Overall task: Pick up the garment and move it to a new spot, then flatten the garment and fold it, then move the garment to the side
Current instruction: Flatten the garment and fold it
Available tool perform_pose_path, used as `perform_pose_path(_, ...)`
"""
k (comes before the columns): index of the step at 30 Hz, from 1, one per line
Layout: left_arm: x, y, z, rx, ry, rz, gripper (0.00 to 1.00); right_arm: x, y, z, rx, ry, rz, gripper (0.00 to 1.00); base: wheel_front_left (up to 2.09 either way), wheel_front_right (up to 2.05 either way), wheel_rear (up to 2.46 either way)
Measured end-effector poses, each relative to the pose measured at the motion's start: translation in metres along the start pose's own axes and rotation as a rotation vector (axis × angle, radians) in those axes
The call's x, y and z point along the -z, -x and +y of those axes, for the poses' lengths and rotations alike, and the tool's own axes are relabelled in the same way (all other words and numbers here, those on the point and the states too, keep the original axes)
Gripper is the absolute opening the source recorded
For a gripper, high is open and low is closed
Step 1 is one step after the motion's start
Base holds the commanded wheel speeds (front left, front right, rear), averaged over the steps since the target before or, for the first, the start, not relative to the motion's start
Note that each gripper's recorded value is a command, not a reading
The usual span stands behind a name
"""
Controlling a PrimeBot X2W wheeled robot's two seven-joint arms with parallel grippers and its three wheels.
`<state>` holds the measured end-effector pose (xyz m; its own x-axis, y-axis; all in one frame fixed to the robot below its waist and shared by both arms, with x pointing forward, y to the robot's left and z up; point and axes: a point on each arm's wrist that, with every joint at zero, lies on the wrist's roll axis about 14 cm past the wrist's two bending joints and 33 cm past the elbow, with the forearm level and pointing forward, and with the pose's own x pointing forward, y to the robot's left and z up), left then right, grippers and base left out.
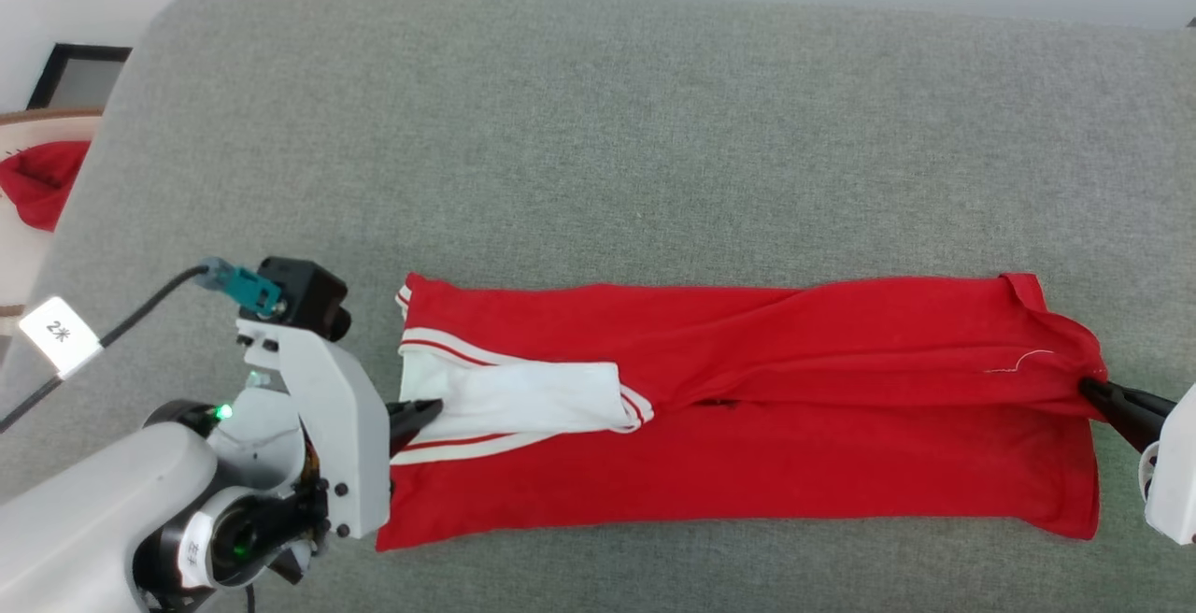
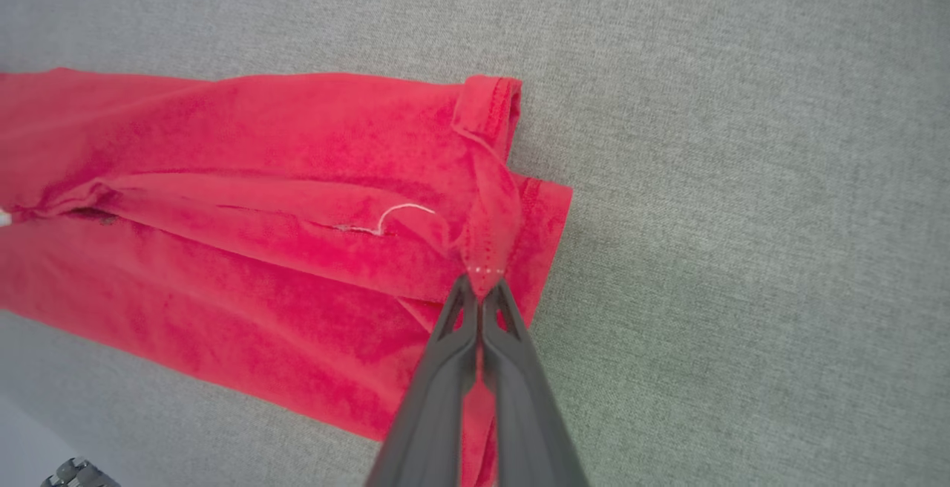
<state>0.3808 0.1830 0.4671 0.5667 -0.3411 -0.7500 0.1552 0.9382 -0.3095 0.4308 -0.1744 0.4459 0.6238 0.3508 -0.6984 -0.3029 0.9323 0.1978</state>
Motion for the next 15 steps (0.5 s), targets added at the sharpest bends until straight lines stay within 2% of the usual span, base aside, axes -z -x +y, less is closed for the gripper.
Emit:
perform_pose_path(1, 0.000, 0.000, 0.000, 0.000, 0.002, -0.006, 0.22, 0.000, 0.001, 0.001, -0.001, 0.000, 0.000, 0.73, 0.00, 0.00, 0.00)
perform_pose_path(2, 0.000, 0.000, 0.001, -0.001, 0.003, -0.007, 0.43, -0.001, 0.001, 0.002, -0.003, -0.002, -0.003, 1.00, 0.00, 0.00, 0.00)
perform_pose_path(3, 0.002, 0.001, 0.002, -0.004, 0.003, -0.004, 0.69, -0.001, 0.002, 0.003, -0.005, -0.004, -0.001, 1.00, 0.00, 0.00, 0.00)
perform_pose_path(4, 0.001, 0.002, 0.002, -0.007, 0.000, -0.010, 1.00, -0.001, 0.003, 0.004, -0.007, -0.003, -0.002, 1.00, 0.00, 0.00, 0.00)
perform_pose_path(15, -0.008, 0.027, -0.004, -0.004, -0.008, -0.105, 1.00, -0.019, 0.028, 0.018, -0.029, -0.022, -0.092, 1.00, 0.00, 0.00, 0.00)
